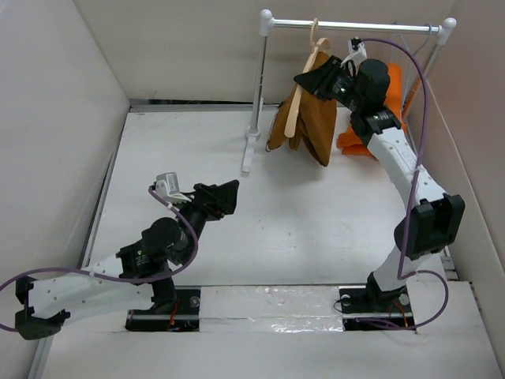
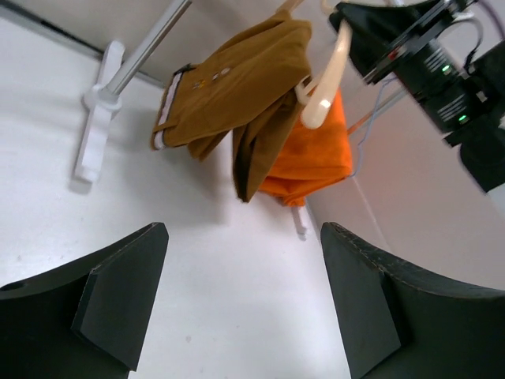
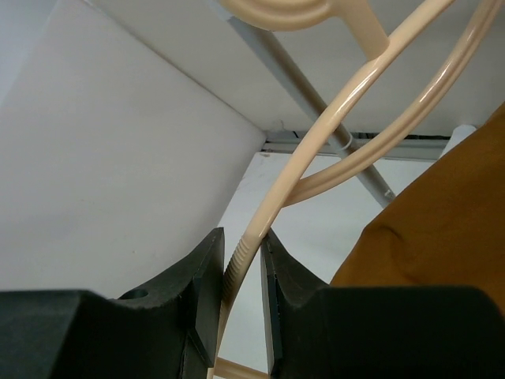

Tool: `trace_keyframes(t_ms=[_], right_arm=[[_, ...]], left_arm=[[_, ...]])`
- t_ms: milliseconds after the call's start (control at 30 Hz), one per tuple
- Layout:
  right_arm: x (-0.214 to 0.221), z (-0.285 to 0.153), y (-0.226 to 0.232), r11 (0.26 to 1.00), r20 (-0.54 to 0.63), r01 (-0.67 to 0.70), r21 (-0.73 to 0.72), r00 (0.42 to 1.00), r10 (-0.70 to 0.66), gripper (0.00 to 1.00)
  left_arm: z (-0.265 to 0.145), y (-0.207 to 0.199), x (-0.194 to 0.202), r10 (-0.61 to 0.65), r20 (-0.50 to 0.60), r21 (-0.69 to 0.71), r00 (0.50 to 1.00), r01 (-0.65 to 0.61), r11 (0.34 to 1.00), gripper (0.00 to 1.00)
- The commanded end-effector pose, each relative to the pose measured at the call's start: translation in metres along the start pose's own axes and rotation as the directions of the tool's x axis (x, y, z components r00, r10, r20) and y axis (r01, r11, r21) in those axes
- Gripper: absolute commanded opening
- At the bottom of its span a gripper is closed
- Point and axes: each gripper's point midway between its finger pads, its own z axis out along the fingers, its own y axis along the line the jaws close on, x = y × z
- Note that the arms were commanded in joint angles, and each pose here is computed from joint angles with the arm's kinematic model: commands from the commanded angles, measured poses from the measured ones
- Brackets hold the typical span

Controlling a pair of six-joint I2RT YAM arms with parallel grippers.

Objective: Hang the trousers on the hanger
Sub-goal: Place the hanger at the clothesline.

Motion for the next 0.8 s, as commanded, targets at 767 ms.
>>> trace_keyframes(t_ms=[767], right_arm=[[-0.108,-0.02,0.023,0.965,0.21,0.226,-0.134,0.958,-0.196,0.0]], left_arm=[[-0.003,0.044,0.053,0.022,-0.084,-0.087,0.996,-0.03,0.996,0.76]])
